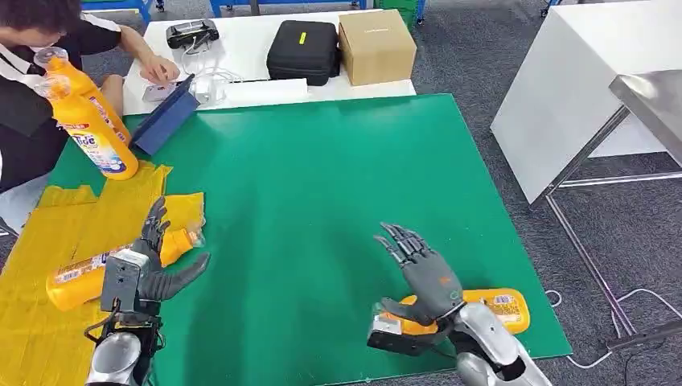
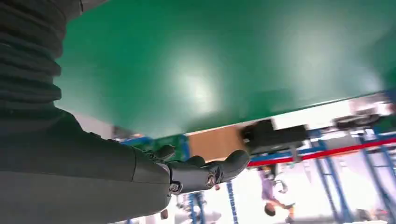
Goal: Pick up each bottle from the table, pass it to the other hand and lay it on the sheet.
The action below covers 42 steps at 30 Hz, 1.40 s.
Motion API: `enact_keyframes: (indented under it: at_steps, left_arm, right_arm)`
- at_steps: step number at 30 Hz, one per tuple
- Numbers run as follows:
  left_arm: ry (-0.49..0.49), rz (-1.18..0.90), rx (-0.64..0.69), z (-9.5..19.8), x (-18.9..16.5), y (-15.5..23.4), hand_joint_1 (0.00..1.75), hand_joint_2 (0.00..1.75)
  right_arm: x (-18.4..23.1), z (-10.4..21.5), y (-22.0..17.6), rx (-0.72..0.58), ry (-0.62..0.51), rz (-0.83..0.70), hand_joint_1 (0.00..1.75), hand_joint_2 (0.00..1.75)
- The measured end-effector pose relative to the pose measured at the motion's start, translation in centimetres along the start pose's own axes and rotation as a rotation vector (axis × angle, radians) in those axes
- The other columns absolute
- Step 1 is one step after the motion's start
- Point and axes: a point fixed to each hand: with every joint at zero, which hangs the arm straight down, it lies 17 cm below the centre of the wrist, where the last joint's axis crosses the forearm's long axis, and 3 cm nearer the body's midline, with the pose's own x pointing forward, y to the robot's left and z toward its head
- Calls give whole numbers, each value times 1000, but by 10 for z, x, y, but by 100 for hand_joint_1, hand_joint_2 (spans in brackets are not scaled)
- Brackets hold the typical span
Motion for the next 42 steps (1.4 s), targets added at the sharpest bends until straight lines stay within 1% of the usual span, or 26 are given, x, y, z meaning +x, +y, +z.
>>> enact_keyframes:
  at_steps: [3, 10, 14, 17, 20, 24, 36, 42]
  left_arm:
    - [5, 24, -14, 4, -2, -3, 0, 175]
    - [8, 40, -33, 4, -3, -7, 0, 175]
    - [12, 44, -42, 4, -5, -11, 0, 175]
    - [11, 46, -51, 4, -4, -14, 0, 175]
    - [11, 52, -54, 1, -5, -15, 0, 175]
    - [13, 57, -55, -2, -6, -16, 0, 175]
    - [3, 71, -71, -7, -4, -25, 0, 175]
    - [-2, 76, -76, -10, -2, -28, 0, 175]
  right_arm:
    - [-20, 16, -6, 20, 25, 28, 0, 175]
    - [-81, 64, -6, 178, 105, 22, 0, 175]
    - [-106, 78, -16, 205, 134, 58, 0, 175]
    - [-113, 87, -13, 254, 134, 62, 0, 175]
    - [-123, 106, -13, 314, 123, 32, 0, 175]
    - [-136, 118, -22, 343, 129, 52, 0, 175]
    - [-141, 134, -20, 426, 111, 22, 0, 175]
    - [-144, 136, -10, 462, 110, 57, 0, 175]
